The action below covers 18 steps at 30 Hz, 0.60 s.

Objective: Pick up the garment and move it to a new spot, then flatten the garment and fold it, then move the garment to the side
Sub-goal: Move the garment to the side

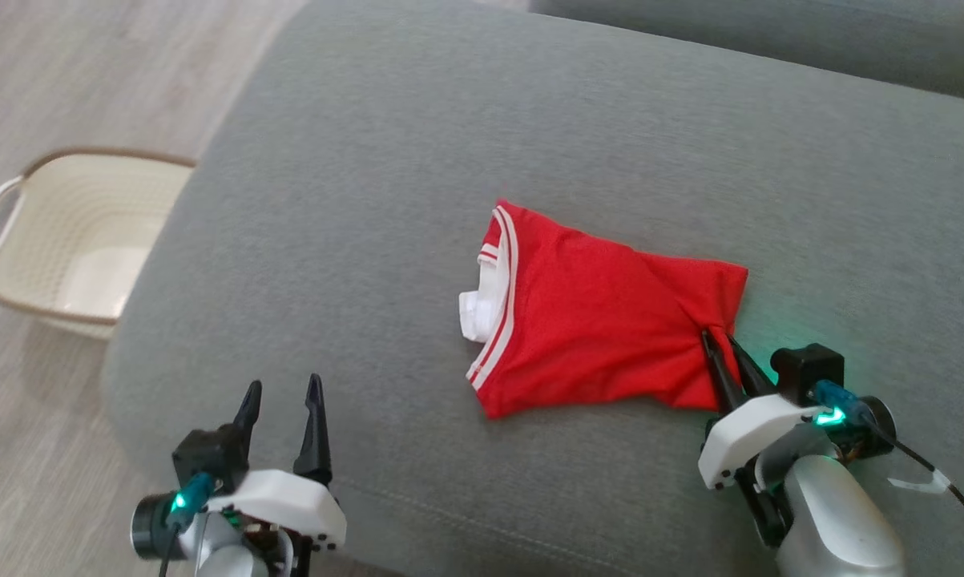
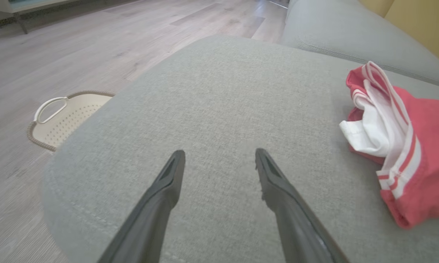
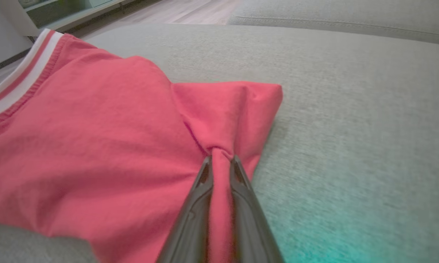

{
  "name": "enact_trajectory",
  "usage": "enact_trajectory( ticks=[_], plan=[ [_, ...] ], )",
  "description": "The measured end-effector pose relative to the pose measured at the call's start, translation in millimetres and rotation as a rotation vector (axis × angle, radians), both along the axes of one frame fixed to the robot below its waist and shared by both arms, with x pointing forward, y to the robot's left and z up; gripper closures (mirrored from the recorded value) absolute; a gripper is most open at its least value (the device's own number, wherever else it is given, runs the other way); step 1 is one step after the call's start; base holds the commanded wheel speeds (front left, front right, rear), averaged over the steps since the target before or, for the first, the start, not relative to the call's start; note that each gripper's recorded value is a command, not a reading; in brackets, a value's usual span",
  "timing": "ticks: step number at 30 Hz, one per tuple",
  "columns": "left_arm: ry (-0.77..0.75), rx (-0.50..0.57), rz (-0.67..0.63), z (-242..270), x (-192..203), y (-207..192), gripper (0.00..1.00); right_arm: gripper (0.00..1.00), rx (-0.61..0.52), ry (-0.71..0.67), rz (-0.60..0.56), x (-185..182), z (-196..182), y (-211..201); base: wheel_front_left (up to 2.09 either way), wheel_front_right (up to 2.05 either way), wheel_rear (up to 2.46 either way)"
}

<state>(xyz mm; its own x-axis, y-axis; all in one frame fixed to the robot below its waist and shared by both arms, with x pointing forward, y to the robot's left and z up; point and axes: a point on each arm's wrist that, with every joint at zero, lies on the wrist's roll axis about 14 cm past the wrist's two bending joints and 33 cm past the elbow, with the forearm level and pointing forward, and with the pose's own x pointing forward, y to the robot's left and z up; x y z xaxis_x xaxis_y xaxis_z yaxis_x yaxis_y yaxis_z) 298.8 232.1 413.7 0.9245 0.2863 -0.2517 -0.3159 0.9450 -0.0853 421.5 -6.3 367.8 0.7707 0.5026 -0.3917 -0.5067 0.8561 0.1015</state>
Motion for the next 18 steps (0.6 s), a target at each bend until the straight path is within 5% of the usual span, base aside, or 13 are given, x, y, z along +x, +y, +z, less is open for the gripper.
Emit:
enact_trajectory(
  ticks=[9,18],
  plan=[
    [-0.038,-0.018,-0.182,5.7,41.8,-46.0,0.00,1.00,0.001,-0.017,-0.169,-3.5,6.2,-60.1,0.00,0.00,0.00],
    [-0.094,-0.049,-0.476,16.8,89.6,-137.2,0.00,1.00,0.009,-0.051,-0.405,-26.6,20.7,-142.8,0.00,0.00,0.00]
  ],
)
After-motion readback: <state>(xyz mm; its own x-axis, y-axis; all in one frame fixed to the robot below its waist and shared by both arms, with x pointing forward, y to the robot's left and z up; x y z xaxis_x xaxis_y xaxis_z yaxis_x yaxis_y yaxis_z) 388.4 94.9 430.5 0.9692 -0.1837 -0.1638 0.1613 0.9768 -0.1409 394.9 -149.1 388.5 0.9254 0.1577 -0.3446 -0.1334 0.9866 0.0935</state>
